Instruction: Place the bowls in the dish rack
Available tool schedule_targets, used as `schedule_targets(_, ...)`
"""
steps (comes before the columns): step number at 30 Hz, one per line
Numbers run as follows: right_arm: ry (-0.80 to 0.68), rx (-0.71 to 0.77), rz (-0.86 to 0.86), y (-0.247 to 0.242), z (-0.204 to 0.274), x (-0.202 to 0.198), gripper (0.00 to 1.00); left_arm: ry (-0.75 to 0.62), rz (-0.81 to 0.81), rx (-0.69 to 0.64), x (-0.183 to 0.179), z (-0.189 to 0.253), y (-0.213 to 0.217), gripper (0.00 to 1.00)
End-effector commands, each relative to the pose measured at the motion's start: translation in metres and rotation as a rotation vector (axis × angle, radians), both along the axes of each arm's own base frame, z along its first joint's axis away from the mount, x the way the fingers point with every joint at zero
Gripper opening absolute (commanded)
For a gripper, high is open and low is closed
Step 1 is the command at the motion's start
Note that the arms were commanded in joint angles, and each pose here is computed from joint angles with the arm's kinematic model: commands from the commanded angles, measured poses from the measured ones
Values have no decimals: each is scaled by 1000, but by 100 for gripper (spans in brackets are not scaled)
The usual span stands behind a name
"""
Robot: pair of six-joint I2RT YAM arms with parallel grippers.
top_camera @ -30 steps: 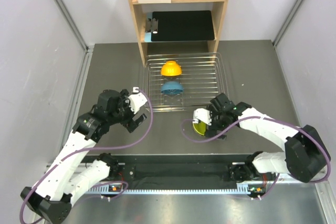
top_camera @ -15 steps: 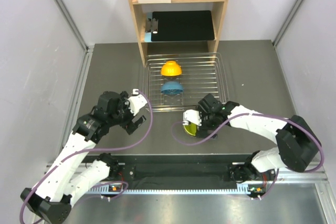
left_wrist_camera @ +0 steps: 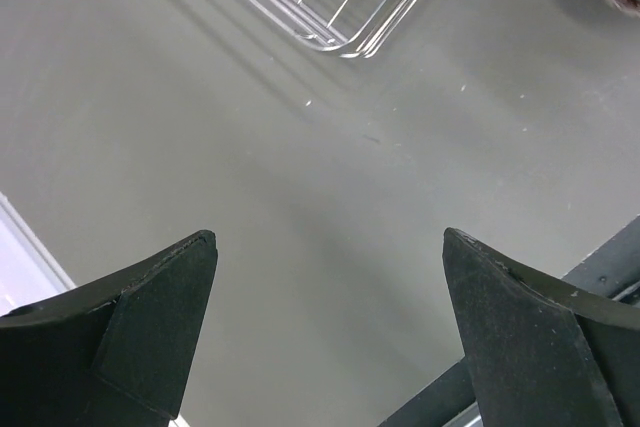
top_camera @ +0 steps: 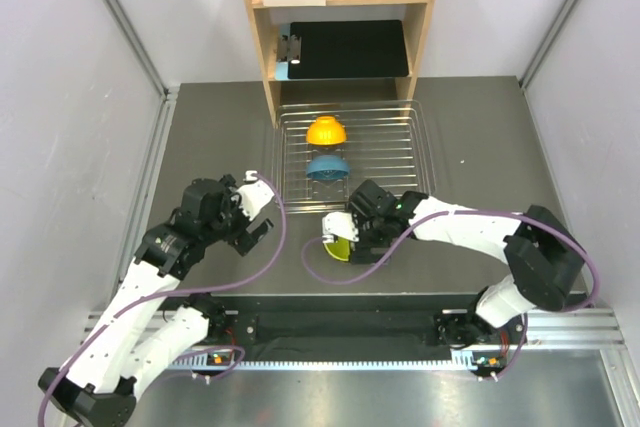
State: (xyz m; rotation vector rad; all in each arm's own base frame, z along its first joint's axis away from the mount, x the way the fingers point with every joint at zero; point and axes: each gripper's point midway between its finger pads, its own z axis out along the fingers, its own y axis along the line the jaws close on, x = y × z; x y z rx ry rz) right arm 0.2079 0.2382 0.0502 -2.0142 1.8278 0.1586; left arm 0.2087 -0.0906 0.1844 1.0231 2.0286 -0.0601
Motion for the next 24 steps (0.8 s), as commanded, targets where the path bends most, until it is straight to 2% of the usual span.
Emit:
schedule_targets(1, -7, 53, 59, 35, 6, -4, 100, -47, 45, -6, 10, 5, 5, 99)
schedule_targets(10, -3, 43, 123, 61, 2, -14, 100, -44, 93, 0, 21, -2, 26, 99)
schedule_targets(19, -9, 57, 109, 82, 3, -7, 100, 5, 168, -73, 32, -10, 68, 99)
schedule_targets(24, 3, 56, 112, 96, -1, -10, 100, 21, 144, -115, 29, -14, 68, 99)
